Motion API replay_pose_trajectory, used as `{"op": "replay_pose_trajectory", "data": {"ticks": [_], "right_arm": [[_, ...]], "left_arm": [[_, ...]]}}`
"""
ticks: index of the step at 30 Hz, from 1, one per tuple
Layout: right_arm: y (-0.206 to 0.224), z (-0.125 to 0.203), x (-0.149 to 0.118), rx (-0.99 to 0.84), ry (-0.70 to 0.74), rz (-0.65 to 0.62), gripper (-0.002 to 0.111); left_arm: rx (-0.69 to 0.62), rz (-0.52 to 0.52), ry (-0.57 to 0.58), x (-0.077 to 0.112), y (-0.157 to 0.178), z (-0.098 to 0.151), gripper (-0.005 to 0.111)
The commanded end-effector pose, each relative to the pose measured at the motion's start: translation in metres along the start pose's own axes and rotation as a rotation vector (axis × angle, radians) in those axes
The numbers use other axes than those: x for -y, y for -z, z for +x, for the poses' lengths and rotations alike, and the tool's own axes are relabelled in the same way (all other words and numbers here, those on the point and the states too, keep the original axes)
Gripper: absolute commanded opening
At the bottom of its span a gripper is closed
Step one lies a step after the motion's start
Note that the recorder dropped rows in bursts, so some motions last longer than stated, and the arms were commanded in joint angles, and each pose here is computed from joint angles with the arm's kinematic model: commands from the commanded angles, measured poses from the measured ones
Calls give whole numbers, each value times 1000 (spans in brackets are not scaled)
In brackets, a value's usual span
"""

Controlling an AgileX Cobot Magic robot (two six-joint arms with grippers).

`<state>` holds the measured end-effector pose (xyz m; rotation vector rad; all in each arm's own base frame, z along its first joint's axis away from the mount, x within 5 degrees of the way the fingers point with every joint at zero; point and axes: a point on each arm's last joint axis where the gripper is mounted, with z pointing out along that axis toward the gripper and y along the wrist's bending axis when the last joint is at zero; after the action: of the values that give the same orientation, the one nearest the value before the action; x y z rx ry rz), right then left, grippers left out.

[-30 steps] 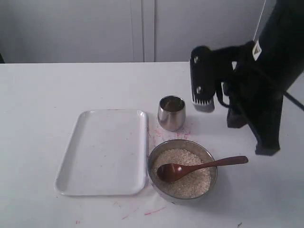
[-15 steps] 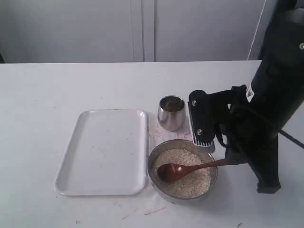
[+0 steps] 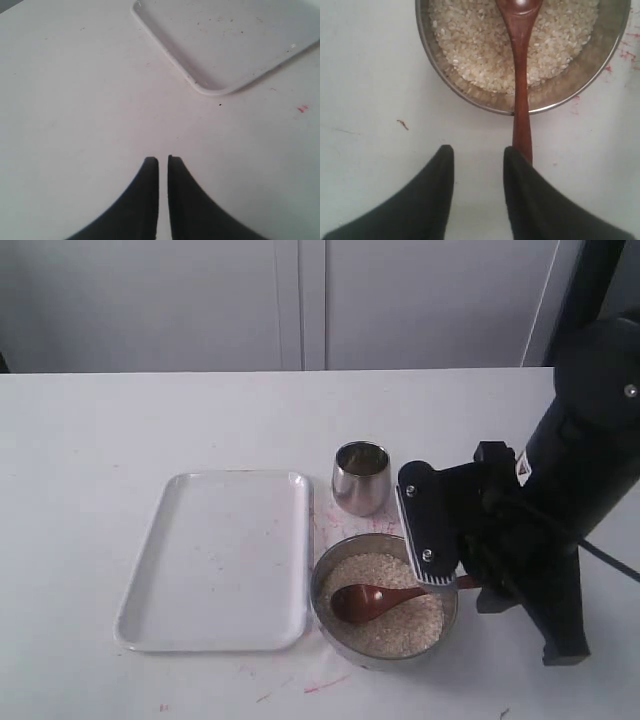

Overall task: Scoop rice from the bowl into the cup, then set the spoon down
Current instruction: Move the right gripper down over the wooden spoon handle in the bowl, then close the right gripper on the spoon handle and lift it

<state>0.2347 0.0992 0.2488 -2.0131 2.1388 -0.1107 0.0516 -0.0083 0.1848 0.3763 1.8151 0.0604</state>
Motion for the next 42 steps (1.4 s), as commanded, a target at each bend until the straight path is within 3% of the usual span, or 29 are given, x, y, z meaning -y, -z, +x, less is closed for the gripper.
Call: {"op": "replay_pose_trajectory", "data": {"ticks": [1, 16, 42], "right_arm": [[-3, 2, -2, -7, 25, 23, 44], [-13, 6, 1, -21, 65, 112, 47], [-44, 2, 12, -48, 91, 89, 46]], "left_arm": [[-38, 11, 6, 2, -1, 6, 14], [-38, 11, 6, 2, -1, 6, 14], [-38, 11, 6, 2, -1, 6, 14]]}}
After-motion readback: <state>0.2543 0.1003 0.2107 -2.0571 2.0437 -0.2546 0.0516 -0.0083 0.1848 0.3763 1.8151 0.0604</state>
